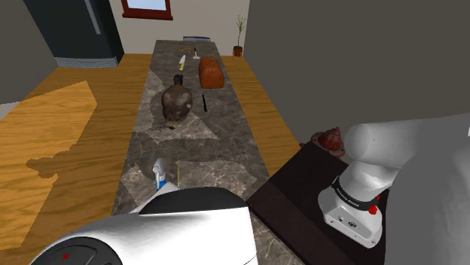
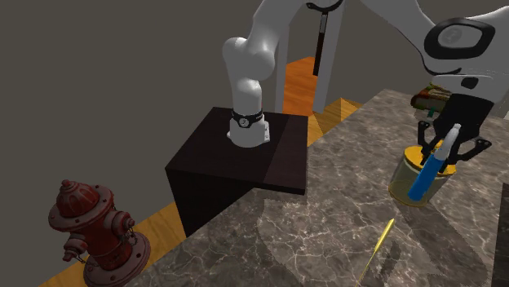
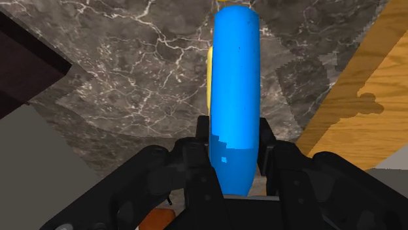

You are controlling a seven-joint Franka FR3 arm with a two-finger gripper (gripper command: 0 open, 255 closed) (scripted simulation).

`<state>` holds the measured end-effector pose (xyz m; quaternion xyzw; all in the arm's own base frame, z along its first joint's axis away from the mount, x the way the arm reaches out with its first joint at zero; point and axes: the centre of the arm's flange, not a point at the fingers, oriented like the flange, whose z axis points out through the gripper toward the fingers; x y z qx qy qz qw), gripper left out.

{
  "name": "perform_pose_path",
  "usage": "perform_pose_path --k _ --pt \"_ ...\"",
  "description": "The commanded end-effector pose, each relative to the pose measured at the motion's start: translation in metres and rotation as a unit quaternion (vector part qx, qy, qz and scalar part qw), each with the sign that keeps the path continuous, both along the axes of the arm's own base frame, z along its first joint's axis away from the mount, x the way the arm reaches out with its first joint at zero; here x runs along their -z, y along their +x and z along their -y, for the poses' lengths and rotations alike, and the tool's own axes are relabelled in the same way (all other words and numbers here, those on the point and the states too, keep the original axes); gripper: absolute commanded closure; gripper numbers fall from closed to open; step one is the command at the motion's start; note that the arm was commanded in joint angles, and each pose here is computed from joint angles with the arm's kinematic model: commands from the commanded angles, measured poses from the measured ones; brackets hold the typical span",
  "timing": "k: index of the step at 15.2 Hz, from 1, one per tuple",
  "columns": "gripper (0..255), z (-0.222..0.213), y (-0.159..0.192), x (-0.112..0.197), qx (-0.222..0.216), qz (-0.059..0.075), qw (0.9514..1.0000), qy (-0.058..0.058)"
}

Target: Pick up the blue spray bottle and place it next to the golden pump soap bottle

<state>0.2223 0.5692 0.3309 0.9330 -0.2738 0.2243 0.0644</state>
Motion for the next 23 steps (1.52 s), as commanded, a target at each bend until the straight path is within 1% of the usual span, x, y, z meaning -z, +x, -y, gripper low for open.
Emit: perform_pose_path --k 1,14,15,23 --pt "255 -0.002 -0.005 0.013 -0.003 -0.002 1.0 0.0" --pt "255 -0.002 -0.005 0.082 -0.003 -0.002 1.0 0.0" --pt "255 -0.002 -0.005 0.091 -0.003 -0.002 1.0 0.0" --pt "255 -0.002 -0.005 0.091 -0.003 -0.002 1.0 0.0"
